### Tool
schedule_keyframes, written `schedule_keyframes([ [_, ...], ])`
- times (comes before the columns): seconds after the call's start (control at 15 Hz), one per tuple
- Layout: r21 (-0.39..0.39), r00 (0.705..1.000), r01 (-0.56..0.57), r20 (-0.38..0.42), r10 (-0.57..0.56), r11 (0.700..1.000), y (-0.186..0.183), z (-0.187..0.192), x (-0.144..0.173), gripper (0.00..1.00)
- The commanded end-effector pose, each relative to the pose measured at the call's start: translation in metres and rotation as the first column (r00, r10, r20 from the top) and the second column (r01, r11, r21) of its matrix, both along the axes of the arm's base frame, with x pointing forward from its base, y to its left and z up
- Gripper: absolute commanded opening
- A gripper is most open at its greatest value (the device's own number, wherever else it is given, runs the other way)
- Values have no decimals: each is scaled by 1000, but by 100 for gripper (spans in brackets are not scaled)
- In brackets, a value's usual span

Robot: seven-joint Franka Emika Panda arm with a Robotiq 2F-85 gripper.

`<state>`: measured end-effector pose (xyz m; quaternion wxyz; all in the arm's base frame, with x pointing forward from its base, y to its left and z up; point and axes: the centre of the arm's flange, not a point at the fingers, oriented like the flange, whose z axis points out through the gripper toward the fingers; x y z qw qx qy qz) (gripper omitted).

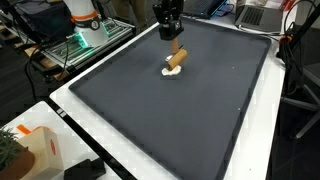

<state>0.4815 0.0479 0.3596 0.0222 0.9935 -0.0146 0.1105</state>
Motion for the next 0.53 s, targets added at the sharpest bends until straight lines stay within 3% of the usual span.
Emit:
schedule_keyframes([
  [0.0, -1, 1000, 1, -5, -1, 1000, 0, 0, 2, 47],
  [0.07, -1, 1000, 2, -8, -2, 1000, -1, 0, 3, 47],
  [0.13, -1, 1000, 2, -10, -2, 1000, -1, -1, 3, 22],
  [0.27, 45, 995, -76, -54, 79, 996, -2, 6, -5, 22],
  [0.47, 126, 989, -136, -47, 143, 983, -7, 18, -16, 22],
])
